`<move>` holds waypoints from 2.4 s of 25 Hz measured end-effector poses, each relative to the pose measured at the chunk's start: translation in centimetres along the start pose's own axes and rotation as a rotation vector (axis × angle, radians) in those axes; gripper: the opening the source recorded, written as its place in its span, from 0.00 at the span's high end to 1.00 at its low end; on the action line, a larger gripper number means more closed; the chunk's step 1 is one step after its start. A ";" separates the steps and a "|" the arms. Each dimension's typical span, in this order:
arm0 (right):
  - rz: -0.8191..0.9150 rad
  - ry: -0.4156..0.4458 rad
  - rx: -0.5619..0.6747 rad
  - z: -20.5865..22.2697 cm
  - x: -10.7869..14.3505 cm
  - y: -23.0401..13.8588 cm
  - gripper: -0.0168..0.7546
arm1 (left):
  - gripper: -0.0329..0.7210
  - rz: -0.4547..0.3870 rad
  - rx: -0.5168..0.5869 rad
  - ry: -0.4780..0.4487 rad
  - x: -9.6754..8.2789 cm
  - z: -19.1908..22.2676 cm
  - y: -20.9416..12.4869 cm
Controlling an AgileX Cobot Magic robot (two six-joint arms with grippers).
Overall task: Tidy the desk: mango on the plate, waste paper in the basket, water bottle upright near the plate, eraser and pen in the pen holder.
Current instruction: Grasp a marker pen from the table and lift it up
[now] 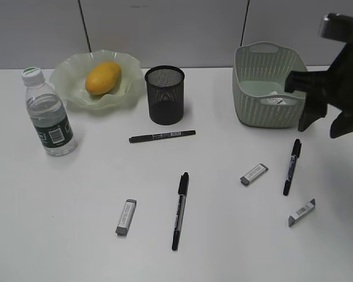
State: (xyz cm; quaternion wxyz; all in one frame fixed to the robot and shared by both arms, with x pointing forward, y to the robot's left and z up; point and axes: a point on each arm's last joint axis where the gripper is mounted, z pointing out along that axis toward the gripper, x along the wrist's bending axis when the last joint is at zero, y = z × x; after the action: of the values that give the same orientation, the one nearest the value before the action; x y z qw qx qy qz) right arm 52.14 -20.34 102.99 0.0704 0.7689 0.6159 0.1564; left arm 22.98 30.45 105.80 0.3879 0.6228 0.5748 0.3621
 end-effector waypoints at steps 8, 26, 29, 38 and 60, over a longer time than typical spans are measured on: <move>0.085 -0.034 0.005 6.8 0.4 -1.4 0.45 | 0.30 0.000 0.000 0.000 0.0 0.0 0.0; 0.105 -0.107 -0.105 13.3 -0.8 -1.6 0.55 | 0.30 0.000 -0.002 0.000 0.0 0.0 0.0; 0.107 -0.109 -0.119 13.9 -0.9 -1.6 0.55 | 0.30 0.000 -0.002 0.000 0.0 0.0 0.0; 0.096 -0.110 -0.100 15.5 -0.9 -1.9 0.57 | 0.31 0.000 -0.002 0.000 0.0 0.0 0.0; 0.106 -0.132 -0.084 15.3 -0.8 -2.4 0.86 | 0.36 0.000 -0.002 0.000 0.0 0.0 0.0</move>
State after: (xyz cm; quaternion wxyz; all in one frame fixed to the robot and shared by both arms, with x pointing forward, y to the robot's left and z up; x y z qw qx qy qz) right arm 54.75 -19.30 87.74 0.1345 0.8055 0.5613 0.1344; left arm 22.98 30.44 105.82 0.3886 0.6225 0.5745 0.3627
